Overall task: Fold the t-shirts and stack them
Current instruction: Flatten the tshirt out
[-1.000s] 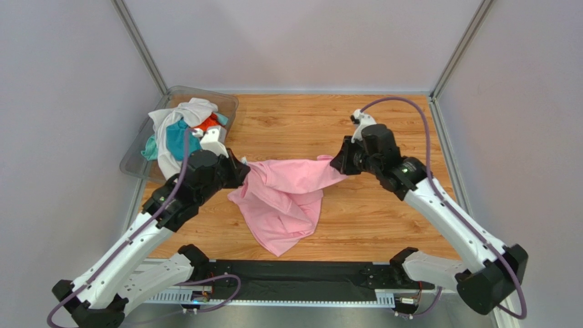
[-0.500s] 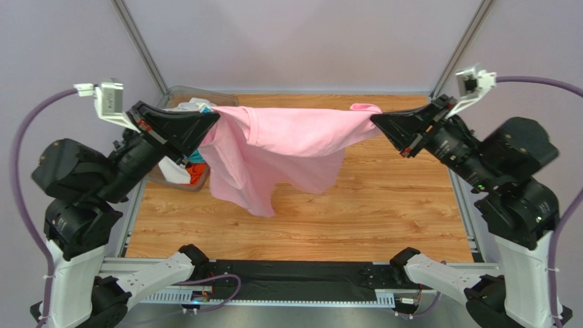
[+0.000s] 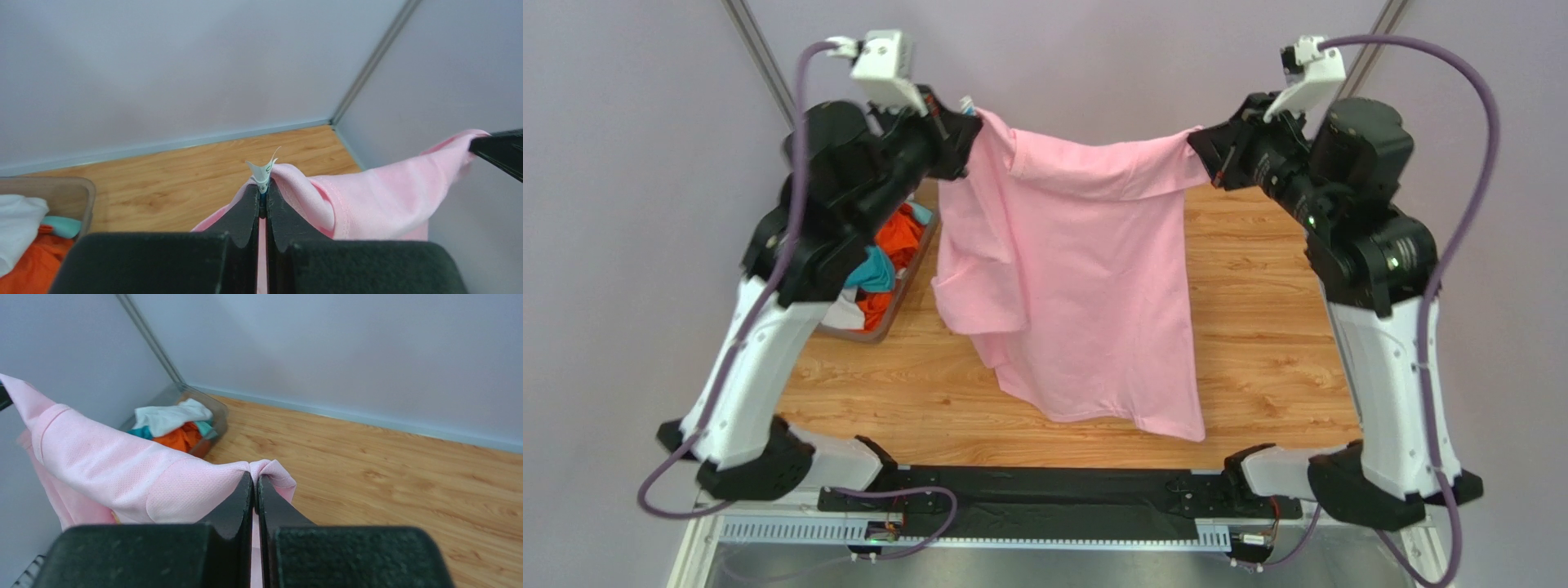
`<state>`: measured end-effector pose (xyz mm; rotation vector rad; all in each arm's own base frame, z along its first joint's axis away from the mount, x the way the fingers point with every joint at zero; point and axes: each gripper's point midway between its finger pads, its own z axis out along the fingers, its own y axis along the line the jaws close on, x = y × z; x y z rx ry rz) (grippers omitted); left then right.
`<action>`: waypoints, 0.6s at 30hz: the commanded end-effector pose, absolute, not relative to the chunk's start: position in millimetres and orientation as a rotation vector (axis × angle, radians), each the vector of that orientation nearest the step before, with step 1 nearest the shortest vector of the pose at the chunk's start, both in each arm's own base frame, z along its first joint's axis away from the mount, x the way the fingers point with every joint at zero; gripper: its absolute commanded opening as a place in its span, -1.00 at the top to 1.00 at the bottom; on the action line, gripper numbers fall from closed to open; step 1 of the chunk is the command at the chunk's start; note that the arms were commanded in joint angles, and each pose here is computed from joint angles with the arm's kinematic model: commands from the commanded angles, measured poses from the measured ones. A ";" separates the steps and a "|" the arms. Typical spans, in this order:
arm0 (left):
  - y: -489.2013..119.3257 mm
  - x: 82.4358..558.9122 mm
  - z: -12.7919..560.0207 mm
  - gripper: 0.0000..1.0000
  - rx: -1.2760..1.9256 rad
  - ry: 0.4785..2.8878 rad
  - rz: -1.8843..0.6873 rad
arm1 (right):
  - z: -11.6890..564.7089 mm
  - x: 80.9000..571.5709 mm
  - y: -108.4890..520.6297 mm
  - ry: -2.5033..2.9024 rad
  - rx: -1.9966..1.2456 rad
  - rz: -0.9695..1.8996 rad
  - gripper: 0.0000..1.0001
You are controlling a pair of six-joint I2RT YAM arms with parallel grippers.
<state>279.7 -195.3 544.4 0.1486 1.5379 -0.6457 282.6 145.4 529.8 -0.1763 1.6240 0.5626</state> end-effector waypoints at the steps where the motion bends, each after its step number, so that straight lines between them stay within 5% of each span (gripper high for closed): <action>1: -201.4 356.8 507.8 1.00 0.116 1.639 -0.387 | 516.7 329.3 132.3 1.641 -0.199 0.543 1.00; 7: -233.0 419.3 569.6 1.00 0.180 1.454 -0.471 | 554.5 378.2 112.3 1.545 -0.223 0.450 1.00; 13: -227.0 386.6 631.4 1.00 0.219 1.226 -0.536 | 586.9 354.7 94.5 1.477 -0.179 0.438 1.00; 18: -220.5 363.4 603.4 1.00 0.286 1.298 -0.531 | 530.4 324.6 98.8 1.628 -0.092 0.546 1.00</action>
